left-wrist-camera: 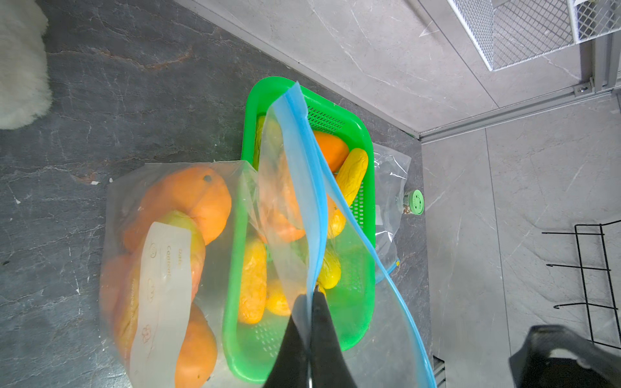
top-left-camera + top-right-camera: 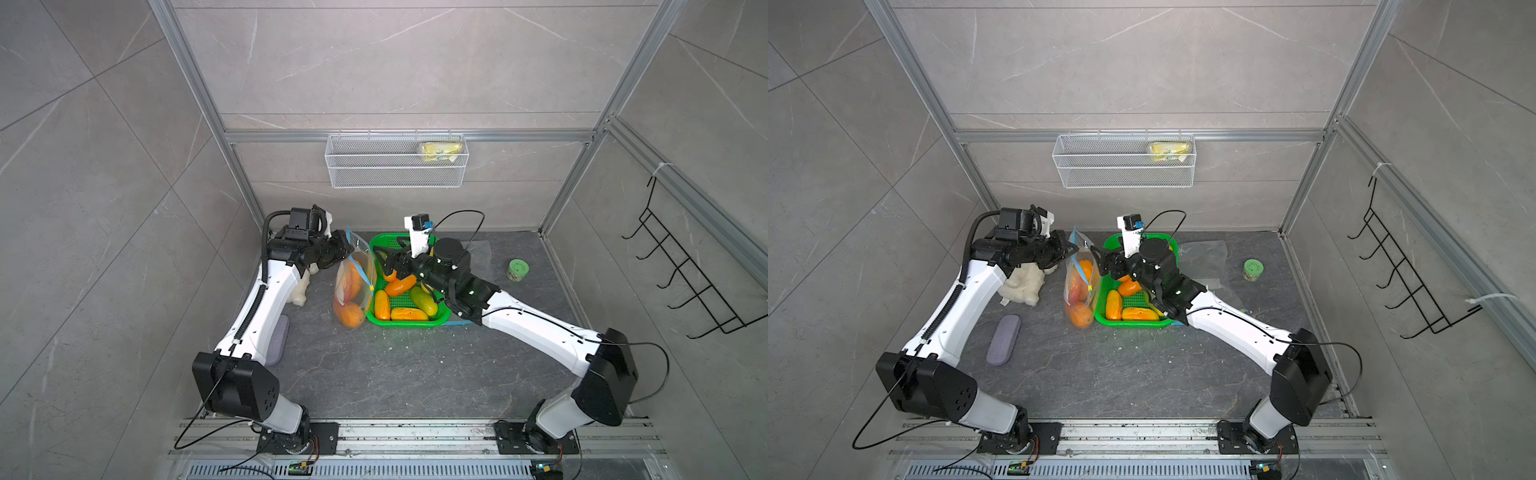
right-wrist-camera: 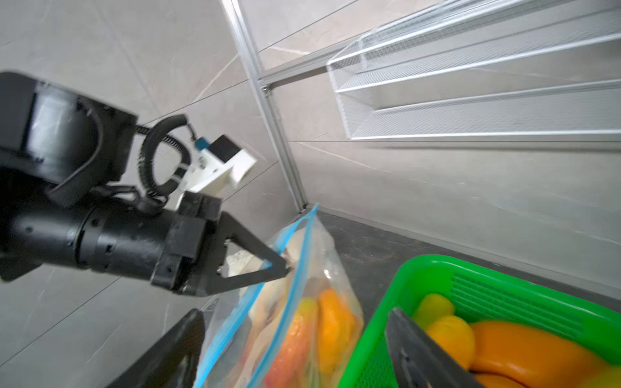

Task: Place the mango in a zip-top bag and seal the zipper
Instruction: Place the mango in the zipper food storage bag, then pick up the mango from the basket.

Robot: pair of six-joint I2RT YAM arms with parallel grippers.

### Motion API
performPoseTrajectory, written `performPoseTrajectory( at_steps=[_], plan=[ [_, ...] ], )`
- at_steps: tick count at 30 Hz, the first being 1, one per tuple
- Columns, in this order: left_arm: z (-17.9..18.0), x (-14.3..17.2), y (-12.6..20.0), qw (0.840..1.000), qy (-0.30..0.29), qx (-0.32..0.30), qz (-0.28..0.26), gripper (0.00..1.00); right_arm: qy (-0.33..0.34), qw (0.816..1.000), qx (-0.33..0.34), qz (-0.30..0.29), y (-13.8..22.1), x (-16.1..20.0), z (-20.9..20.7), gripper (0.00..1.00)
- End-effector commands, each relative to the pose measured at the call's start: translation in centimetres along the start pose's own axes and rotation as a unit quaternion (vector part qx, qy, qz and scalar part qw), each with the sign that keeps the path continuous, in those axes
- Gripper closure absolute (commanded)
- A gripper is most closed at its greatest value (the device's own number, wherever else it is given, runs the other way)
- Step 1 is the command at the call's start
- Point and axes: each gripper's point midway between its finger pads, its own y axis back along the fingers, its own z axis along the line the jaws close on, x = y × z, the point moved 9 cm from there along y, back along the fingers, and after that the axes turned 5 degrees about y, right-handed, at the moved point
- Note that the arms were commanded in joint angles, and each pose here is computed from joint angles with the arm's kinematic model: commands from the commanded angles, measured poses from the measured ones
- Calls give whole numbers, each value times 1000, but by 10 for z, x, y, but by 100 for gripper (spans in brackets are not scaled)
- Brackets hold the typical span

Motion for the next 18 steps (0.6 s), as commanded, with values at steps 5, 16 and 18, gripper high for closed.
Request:
performPoseTrajectory(
  at_steps=[5,16,18],
  plan=[
    [-16,-1,27,996,-32,61,-57,100,-84,942,254,204,-27,77,-105,13],
    [-12,1,22,996,-31,59,-52,100,-119,904,312,268,-89,119,-156,17],
    [-11,0,20,997,-29,56,-48,100,-125,894,324,283,-96,127,-163,20]
  ],
)
